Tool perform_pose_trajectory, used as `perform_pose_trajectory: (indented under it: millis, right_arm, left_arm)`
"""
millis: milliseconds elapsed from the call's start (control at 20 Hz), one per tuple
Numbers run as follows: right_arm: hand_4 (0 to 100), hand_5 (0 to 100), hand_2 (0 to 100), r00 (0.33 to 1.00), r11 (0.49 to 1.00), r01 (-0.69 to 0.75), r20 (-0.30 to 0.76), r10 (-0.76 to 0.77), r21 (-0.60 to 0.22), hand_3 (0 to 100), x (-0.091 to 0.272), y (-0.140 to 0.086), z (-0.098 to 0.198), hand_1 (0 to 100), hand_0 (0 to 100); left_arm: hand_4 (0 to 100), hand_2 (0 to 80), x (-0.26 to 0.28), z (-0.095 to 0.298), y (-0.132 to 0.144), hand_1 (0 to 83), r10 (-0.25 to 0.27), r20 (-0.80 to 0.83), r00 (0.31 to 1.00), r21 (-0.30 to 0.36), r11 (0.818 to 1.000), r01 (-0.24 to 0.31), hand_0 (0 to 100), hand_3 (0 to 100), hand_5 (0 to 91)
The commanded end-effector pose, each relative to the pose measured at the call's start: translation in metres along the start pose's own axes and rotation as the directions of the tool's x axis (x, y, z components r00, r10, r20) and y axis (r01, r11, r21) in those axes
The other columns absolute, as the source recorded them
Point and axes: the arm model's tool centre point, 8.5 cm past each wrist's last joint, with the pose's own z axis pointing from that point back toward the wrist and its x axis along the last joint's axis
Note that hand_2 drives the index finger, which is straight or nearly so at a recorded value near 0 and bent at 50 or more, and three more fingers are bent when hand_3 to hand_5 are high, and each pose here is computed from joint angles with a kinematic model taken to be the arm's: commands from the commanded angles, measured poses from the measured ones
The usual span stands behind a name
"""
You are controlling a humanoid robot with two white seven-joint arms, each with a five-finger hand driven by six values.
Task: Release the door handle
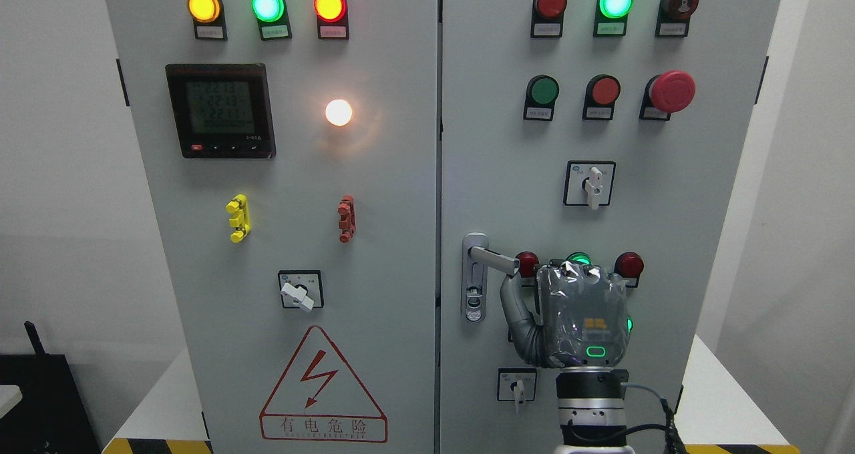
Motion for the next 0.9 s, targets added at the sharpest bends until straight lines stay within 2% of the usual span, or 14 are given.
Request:
perform_pose_trajectory:
  millis: [0, 501, 851]
  right_arm:
    - [100, 97, 100, 1.0, 1.0, 0.002, 0.006, -0.002, 0.012, 100, 0.002, 0.003, 0.006, 4, 68]
    - [100, 97, 100, 0.999, 1.0, 0.016, 0.029, -0.017, 0.023, 100, 0.007, 0.003, 0.021, 4, 68]
    - [100, 97, 100, 0.997, 0.999, 0.045, 0.066, -0.044, -0.011, 100, 0.011, -0.011, 0.043, 4, 69]
  left_arm:
    - [0, 0.0, -0.009, 0.001, 0.0, 38.9, 0.002, 0.0, 1.0, -0.002, 1.0, -0.002, 12, 0, 0.0]
    - [0, 0.0, -0.009, 0.001, 0.0, 38.9, 0.002, 0.0, 1.0, -0.002, 1.0, -0.002, 12, 0, 0.0]
    - [0, 0.0, -0.009, 0.001, 0.0, 38.9, 0.002, 0.0, 1.0, -0.002, 1.0, -0.002, 12, 0, 0.0]
